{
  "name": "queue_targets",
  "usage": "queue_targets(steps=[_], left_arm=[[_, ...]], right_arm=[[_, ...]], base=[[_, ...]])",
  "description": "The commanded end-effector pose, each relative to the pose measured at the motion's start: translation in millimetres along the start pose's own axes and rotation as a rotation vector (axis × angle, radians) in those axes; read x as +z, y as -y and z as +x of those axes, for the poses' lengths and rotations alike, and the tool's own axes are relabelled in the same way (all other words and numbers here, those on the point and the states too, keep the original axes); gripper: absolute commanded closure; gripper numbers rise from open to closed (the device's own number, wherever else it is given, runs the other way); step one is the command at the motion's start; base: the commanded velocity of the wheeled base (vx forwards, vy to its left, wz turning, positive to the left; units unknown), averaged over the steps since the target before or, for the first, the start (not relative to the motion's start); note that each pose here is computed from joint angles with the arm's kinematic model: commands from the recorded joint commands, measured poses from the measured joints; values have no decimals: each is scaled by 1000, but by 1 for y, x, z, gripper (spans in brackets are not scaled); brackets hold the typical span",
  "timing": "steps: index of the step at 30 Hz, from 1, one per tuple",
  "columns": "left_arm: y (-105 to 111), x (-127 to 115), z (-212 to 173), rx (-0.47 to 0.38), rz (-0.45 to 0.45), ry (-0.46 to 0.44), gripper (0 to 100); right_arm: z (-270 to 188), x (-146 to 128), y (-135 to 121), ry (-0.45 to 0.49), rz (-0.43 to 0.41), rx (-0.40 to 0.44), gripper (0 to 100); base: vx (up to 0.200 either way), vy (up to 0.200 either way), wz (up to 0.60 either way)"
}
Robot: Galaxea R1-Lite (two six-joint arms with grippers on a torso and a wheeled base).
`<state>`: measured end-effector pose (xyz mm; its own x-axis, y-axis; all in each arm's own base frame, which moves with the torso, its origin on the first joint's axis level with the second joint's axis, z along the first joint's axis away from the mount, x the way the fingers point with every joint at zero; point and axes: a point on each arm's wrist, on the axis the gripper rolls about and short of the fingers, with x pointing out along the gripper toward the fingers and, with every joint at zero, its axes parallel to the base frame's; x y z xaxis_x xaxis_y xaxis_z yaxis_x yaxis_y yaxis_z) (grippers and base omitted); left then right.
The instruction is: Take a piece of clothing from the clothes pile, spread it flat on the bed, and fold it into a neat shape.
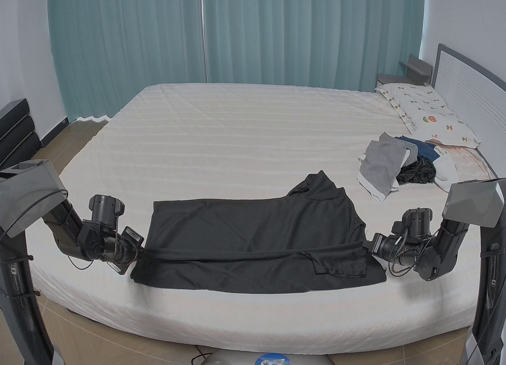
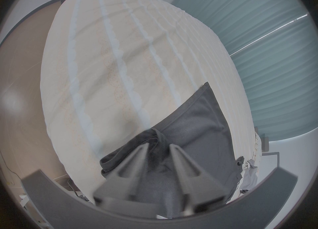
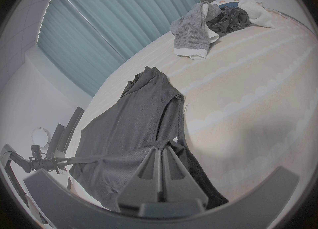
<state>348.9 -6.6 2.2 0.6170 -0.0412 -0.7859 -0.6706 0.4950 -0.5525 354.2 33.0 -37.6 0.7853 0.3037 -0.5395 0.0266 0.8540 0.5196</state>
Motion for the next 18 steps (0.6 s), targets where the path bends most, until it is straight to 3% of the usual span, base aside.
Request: queue_targets(steps=[1, 4, 5, 12, 14, 18], left_arm=[[-1, -3, 5, 15, 5, -3, 0], [-1, -3, 5, 11, 5, -3, 0], [-1, -3, 5, 13, 5, -3, 0], [0, -2, 3, 8, -3, 0, 0], [-2, 0, 1, 4, -18, -9, 0], [-2, 10, -14, -54, -90, -51, 0]], right_arm=[[2, -4, 2, -14, 3, -5, 100], [2, -4, 2, -14, 3, -5, 100], [2, -4, 2, -14, 4, -5, 0], [-7, 4, -3, 41, -4, 22, 0], [-25, 18, -14, 109, 33, 59, 0], [-50, 34, -34, 152, 104, 105, 0]], base=[[0, 0, 0], [0, 0, 0], [0, 0, 0], [0, 0, 0], [0, 0, 0], [0, 0, 0]])
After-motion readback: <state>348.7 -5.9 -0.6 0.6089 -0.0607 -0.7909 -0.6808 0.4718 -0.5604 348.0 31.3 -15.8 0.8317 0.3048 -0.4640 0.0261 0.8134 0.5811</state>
